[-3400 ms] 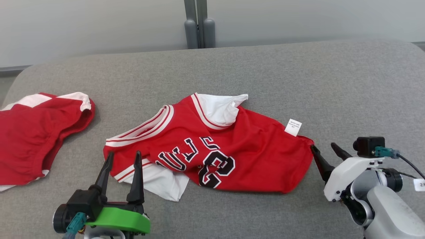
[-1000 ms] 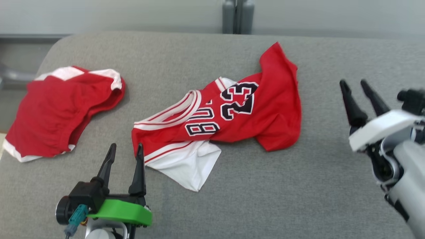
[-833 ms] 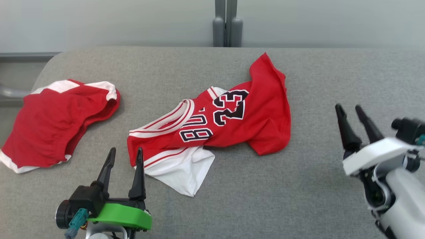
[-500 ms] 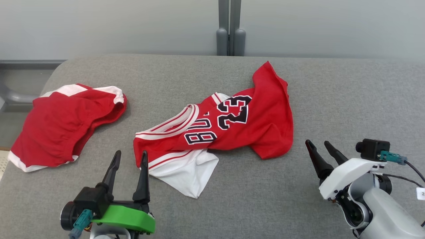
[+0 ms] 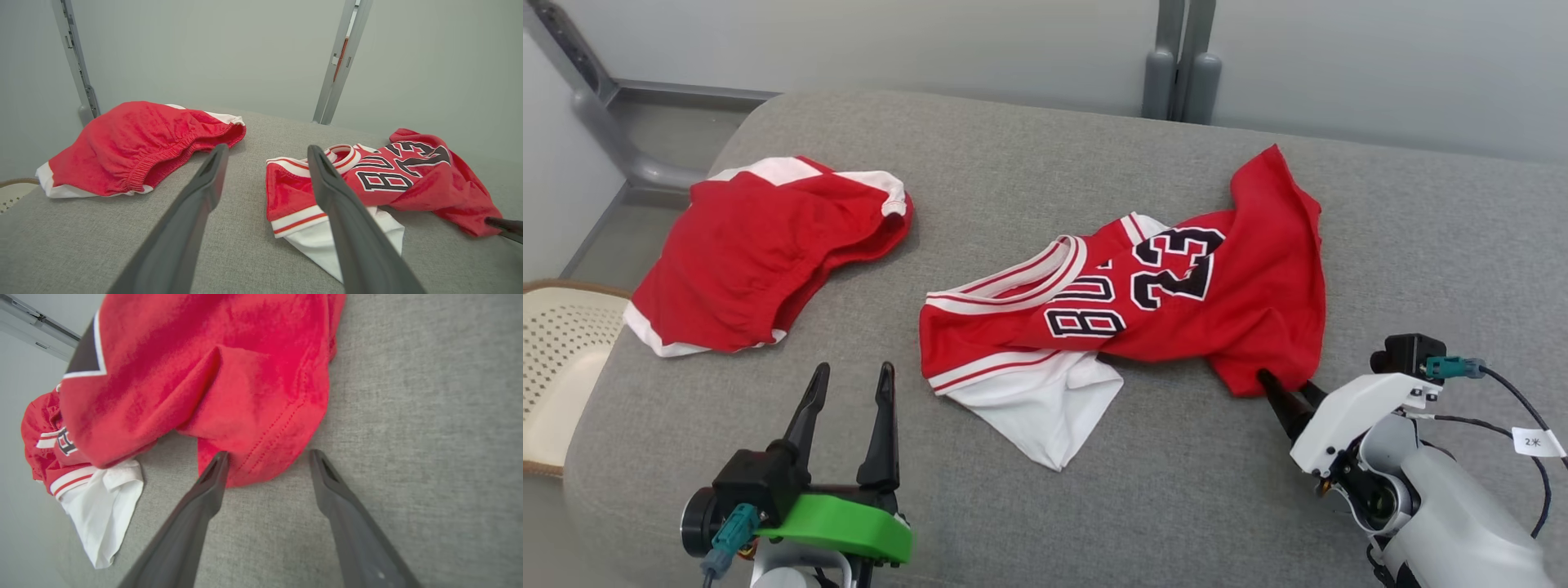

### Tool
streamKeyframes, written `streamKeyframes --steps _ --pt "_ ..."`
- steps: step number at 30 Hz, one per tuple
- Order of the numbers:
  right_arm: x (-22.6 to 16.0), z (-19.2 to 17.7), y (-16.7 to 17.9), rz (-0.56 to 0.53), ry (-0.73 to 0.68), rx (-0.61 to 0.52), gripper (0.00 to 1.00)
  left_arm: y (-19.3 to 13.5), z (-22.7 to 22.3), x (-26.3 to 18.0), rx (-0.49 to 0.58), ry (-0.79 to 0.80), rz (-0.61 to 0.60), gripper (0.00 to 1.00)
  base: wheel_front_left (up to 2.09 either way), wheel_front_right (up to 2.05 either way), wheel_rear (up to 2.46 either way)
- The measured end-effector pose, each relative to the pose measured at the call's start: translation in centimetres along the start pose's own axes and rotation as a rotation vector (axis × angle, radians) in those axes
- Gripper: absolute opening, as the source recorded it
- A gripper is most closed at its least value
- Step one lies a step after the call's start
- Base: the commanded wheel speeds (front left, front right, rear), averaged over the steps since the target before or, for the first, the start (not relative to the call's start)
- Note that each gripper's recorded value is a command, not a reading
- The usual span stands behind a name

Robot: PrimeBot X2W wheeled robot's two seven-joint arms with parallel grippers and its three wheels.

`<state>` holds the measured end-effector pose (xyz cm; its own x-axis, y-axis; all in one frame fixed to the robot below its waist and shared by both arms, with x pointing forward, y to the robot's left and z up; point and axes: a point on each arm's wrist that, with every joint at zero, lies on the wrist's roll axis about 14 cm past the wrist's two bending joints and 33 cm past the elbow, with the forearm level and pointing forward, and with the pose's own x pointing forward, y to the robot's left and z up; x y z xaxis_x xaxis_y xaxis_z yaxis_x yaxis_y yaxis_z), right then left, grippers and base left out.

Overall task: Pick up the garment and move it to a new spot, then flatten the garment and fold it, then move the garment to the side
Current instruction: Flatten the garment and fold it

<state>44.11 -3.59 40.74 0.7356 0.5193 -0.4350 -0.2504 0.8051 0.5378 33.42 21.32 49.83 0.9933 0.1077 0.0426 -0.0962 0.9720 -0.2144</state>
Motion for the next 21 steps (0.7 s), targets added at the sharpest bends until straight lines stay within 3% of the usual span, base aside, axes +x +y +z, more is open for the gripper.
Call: streamKeyframes --steps 1,2,3,4,11,15,21 --pt "0.4 0.0 0.3 0.008 0.003 0.002 1.0 0.3 0.0 -0.1 0.001 0.001 0.009 1.0 0.0 0.0 0.0" --pt "0.8 -0.1 0.6 0.014 0.007 0.003 0.78 0.6 -0.1 -0.2 0.003 0.004 0.018 1.0 0.0 0.0 0.0" --pt "1.0 0.0 0.8 0.021 0.001 0.003 0.04 0.8 -0.2 -0.2 0.004 0.007 0.027 1.0 0.0 0.0 0.0" --pt "1.3 0.1 1.0 0.029 -0.006 0.005 0.0 1.1 -0.3 -0.3 0.005 0.011 0.034 1.0 0.0 0.0 0.0" --pt "1.2 1.2 2.4 0.088 -0.065 -0.003 0.0 1.4 -0.7 -0.2 0.013 0.026 0.043 1.0 0.0 0.0 0.0" --pt "-0.5 2.3 3.3 0.143 -0.089 -0.002 0.0 0.5 -0.9 0.4 0.01 0.031 0.013 1.0 0.0 0.0 0.0" --pt "-4.8 4.5 1.4 0.141 -0.089 -0.069 0.0 -1.3 -1.2 1.3 0.006 0.036 -0.047 1.0 0.0 0.0 0.0"
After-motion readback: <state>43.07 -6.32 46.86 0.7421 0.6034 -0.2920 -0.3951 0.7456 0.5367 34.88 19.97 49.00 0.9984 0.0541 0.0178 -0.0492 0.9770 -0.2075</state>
